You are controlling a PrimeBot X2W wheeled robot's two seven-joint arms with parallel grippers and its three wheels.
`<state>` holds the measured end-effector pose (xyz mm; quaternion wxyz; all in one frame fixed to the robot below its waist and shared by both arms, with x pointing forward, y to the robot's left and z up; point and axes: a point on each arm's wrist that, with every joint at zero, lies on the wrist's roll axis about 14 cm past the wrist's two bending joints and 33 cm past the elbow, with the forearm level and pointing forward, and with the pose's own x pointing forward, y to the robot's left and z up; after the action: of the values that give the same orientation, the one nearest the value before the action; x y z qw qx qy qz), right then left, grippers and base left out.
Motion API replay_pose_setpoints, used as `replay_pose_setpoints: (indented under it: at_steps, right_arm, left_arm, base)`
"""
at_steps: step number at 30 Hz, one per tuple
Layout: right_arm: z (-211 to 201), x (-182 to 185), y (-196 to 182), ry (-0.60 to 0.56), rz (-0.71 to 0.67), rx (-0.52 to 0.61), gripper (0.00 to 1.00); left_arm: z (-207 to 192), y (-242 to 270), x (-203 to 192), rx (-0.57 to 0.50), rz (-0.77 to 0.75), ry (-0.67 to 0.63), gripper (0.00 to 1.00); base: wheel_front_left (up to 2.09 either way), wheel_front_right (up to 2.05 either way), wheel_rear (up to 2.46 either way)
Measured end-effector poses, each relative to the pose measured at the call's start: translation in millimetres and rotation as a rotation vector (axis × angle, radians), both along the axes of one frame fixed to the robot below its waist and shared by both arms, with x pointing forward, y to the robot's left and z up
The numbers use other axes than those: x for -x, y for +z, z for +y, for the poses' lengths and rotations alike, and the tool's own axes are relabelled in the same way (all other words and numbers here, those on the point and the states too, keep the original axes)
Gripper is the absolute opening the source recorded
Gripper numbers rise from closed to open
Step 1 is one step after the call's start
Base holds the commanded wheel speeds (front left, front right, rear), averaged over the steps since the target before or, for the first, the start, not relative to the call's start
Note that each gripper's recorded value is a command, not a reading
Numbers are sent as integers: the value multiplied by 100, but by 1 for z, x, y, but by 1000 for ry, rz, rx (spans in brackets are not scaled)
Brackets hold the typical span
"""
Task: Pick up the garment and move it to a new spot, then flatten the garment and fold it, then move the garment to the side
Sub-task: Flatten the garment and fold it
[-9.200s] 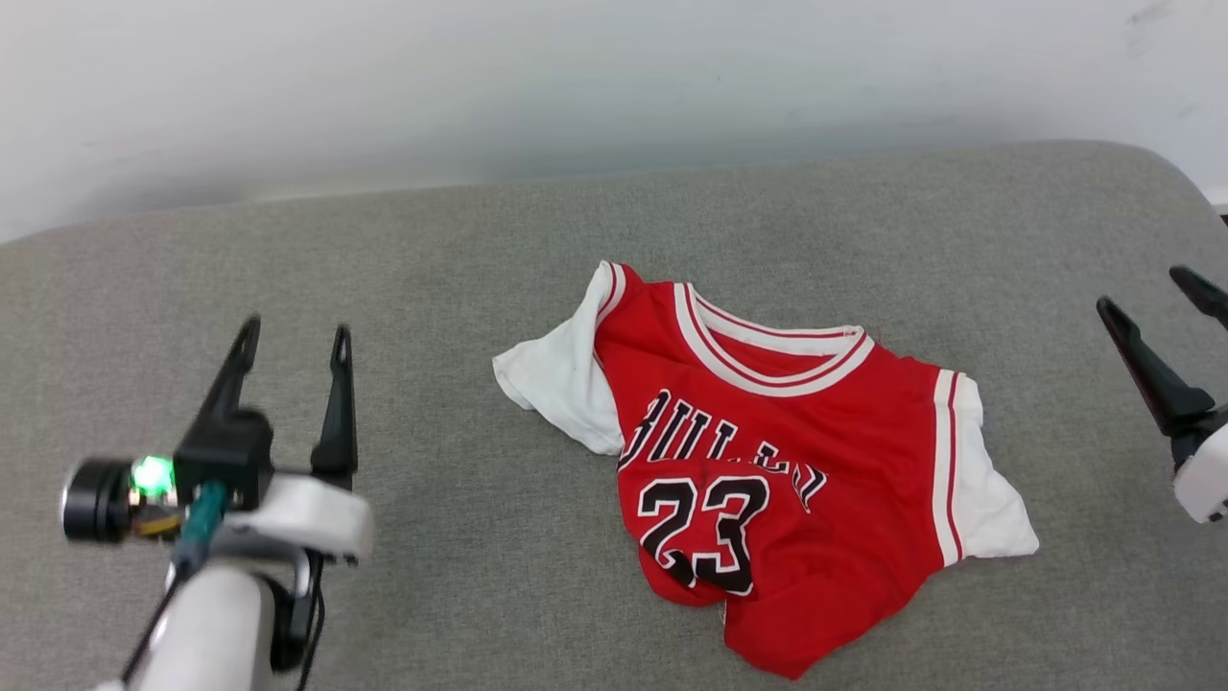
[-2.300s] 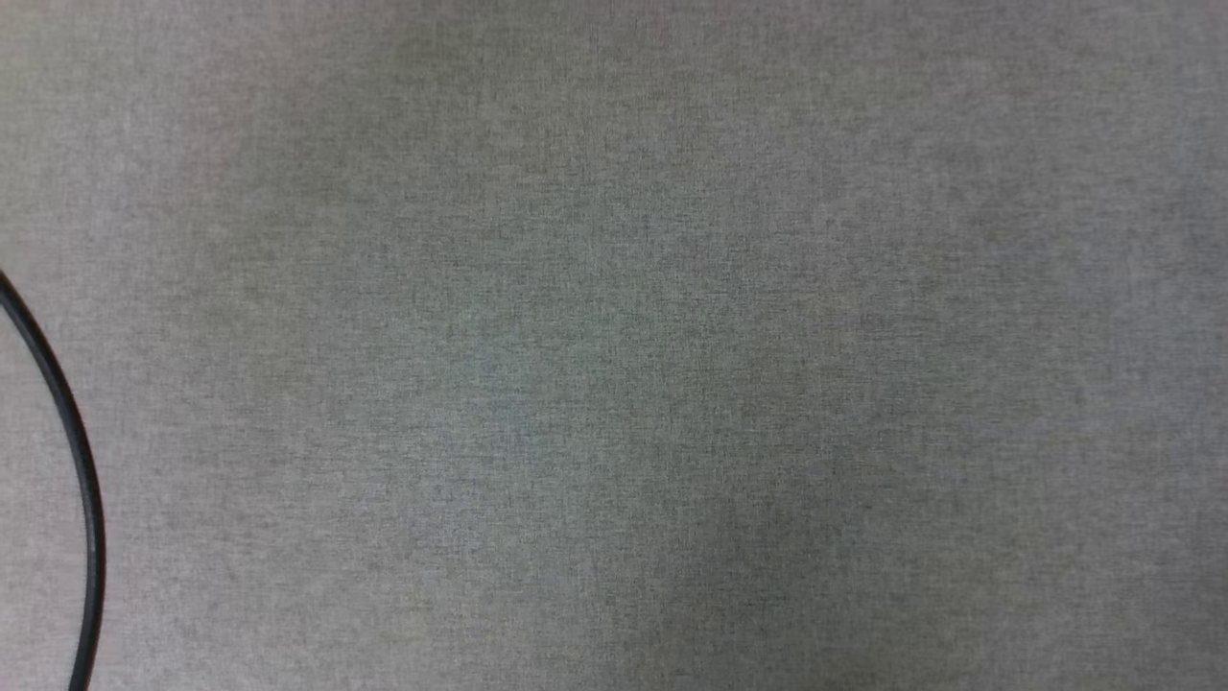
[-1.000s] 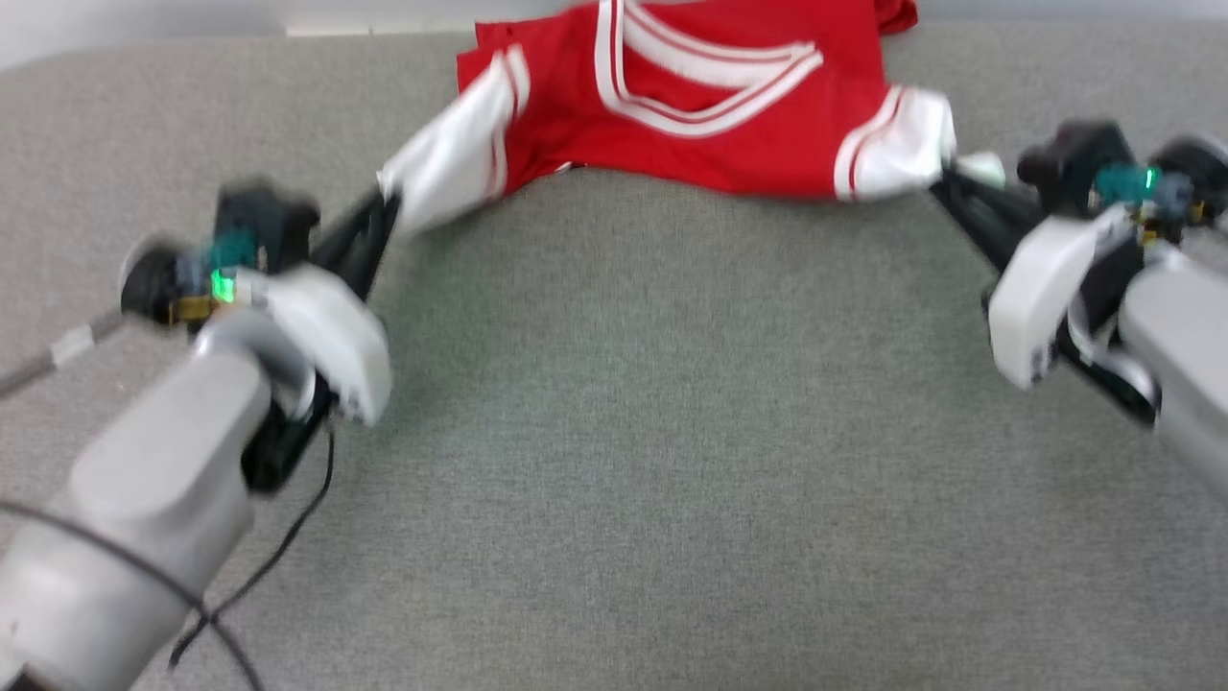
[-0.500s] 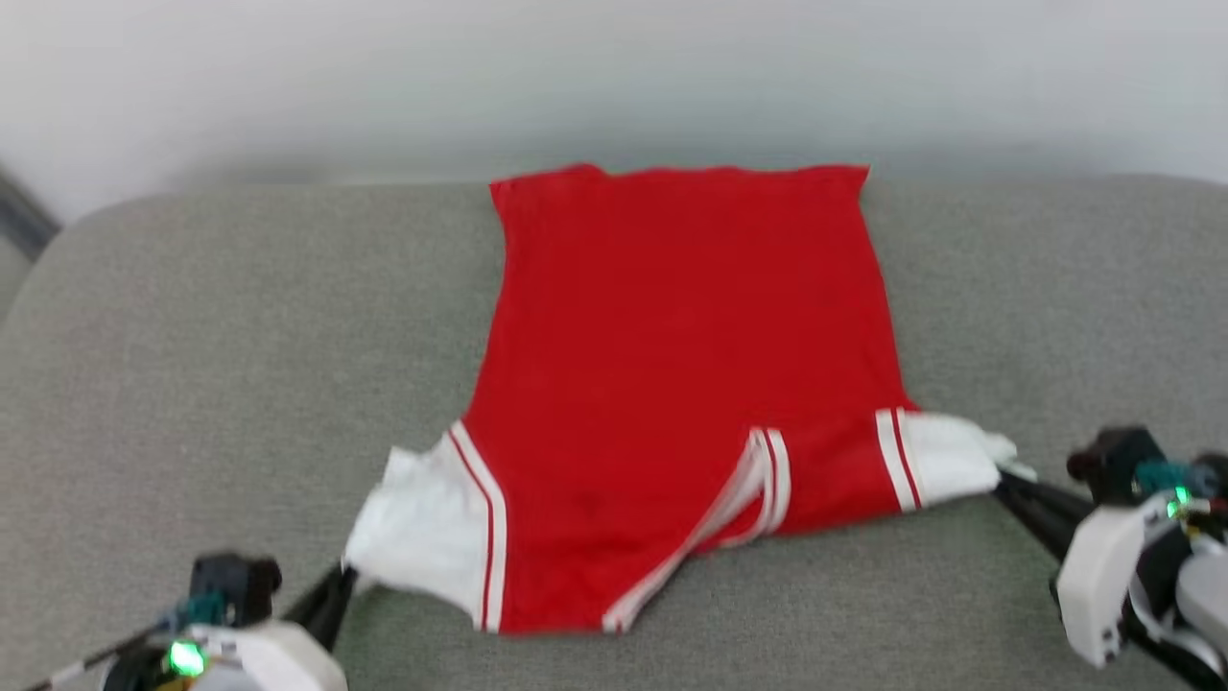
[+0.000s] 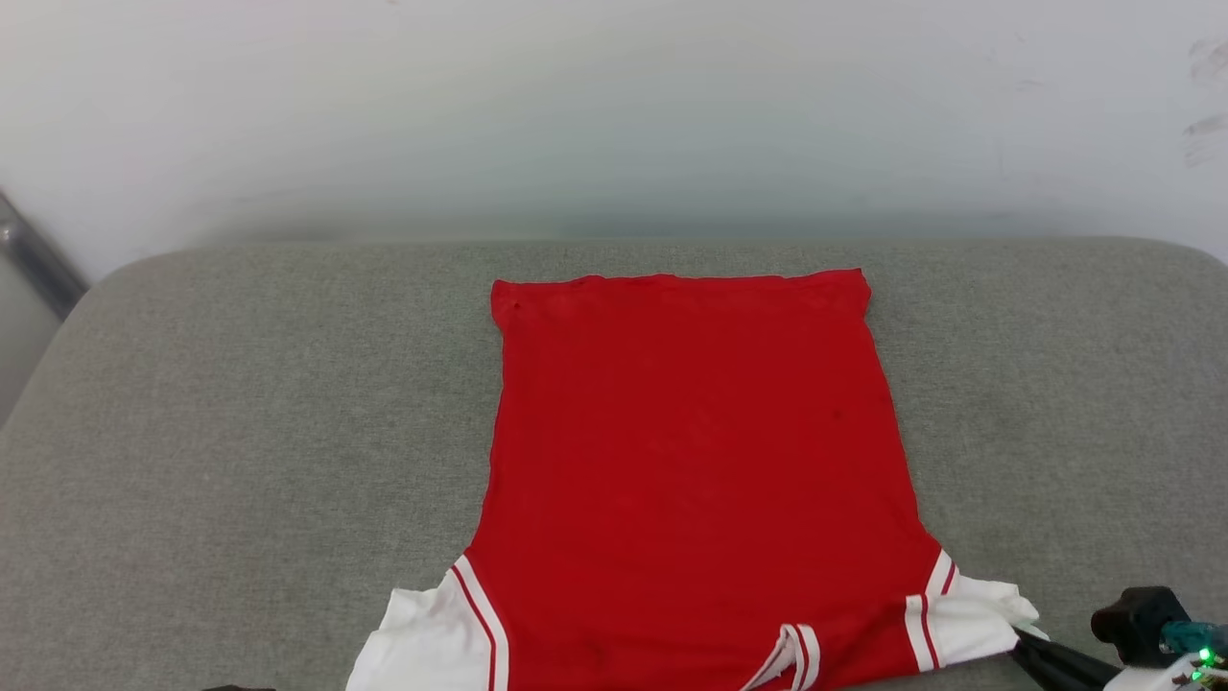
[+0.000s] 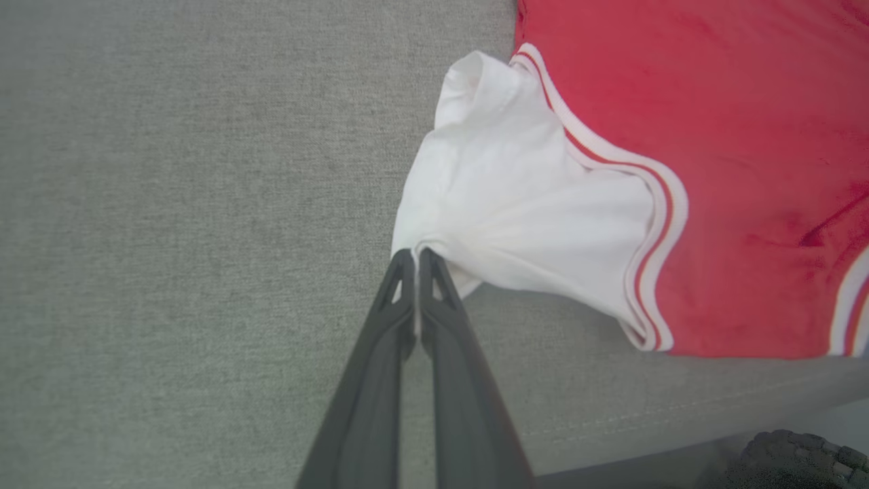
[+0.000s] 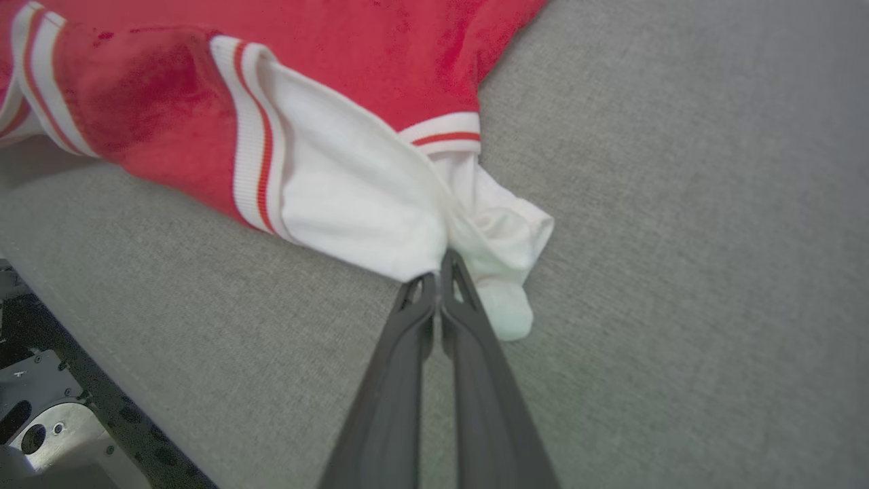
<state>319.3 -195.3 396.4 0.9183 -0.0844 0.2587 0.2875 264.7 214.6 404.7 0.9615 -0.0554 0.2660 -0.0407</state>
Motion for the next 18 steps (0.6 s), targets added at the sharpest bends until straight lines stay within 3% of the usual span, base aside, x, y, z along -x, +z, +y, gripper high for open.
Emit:
replay_pose_setpoints:
  at_steps: [1,2,6,15,18]
  right_arm:
    - [0,-4,3,-6,-13,-4,83]
    - [1,-15,15,-12,-61,-9,100]
    - [-9,-40,48,-32,-171,-2,100]
    - [-17,-129,184,-71,-536,-6,100]
    - [-10,-159,213,-77,-572,11,100]
  left_arm:
    - [-1,2,-1,0,-6,-2,0]
    - [-4,9,-8,-3,-35,-7,0]
    - [-7,20,-16,-21,-79,-17,0]
    - [-16,41,-30,-47,-151,-35,0]
    - [-16,44,-39,-68,-168,-45,0]
  base:
    - [0,0,0]
    - [0,0,0]
    - [0,0,0]
    - [0,0,0]
    - [0,0,0]
